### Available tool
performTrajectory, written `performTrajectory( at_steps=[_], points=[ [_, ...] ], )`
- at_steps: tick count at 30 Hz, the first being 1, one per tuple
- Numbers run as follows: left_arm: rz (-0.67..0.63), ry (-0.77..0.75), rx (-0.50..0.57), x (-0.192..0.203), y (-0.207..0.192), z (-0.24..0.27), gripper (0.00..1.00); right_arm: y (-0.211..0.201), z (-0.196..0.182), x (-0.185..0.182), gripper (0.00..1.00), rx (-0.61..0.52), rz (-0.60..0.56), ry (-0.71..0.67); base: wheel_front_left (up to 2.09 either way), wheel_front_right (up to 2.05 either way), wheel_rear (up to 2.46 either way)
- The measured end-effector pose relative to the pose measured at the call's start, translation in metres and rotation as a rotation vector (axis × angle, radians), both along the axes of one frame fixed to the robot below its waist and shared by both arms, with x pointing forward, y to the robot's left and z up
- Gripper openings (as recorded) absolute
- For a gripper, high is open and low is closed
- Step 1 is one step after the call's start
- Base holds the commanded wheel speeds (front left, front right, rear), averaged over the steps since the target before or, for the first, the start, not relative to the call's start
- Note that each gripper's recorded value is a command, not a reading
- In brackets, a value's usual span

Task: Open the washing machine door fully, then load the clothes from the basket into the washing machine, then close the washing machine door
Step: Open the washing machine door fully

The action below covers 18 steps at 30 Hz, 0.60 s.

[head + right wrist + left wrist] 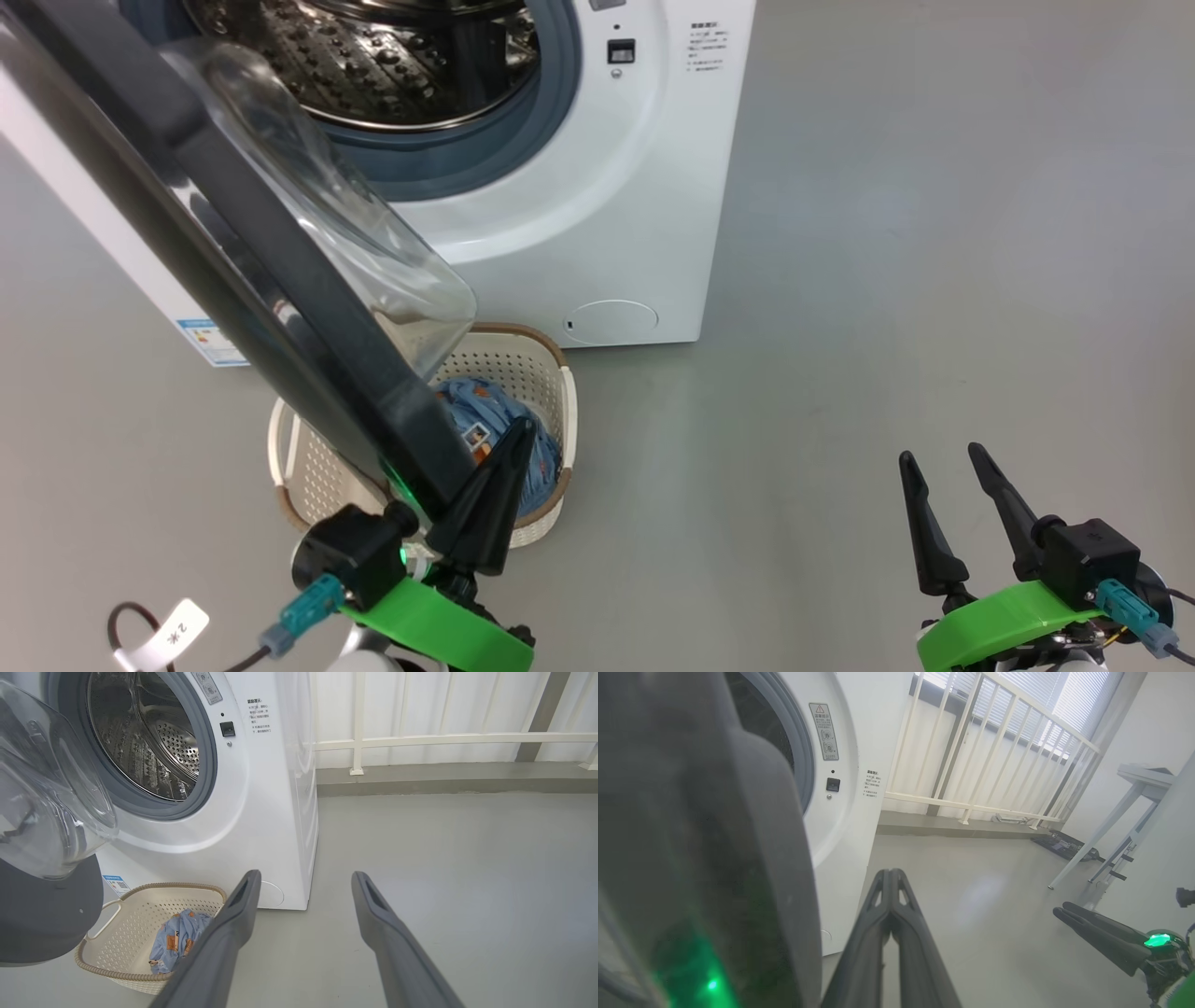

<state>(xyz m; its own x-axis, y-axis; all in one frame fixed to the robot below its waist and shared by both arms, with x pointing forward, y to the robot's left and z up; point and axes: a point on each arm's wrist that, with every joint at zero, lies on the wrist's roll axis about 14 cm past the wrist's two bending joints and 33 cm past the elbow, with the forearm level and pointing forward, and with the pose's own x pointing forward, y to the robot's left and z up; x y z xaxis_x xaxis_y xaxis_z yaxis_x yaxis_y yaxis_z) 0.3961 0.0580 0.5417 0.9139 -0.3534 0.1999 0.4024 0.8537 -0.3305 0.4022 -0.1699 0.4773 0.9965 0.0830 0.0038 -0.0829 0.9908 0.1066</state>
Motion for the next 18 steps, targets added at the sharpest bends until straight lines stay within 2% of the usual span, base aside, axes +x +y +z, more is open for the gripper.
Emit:
performTrajectory(
  at_steps=[18],
  points=[
    [0.129, 0.031, 0.003, -0.016, 0.032, -0.007, 0.0, 0.027, 0.003, 0.01, 1.0, 0.011, 0.074, -0.011, 0.0, 0.0, 0.0]
  ],
)
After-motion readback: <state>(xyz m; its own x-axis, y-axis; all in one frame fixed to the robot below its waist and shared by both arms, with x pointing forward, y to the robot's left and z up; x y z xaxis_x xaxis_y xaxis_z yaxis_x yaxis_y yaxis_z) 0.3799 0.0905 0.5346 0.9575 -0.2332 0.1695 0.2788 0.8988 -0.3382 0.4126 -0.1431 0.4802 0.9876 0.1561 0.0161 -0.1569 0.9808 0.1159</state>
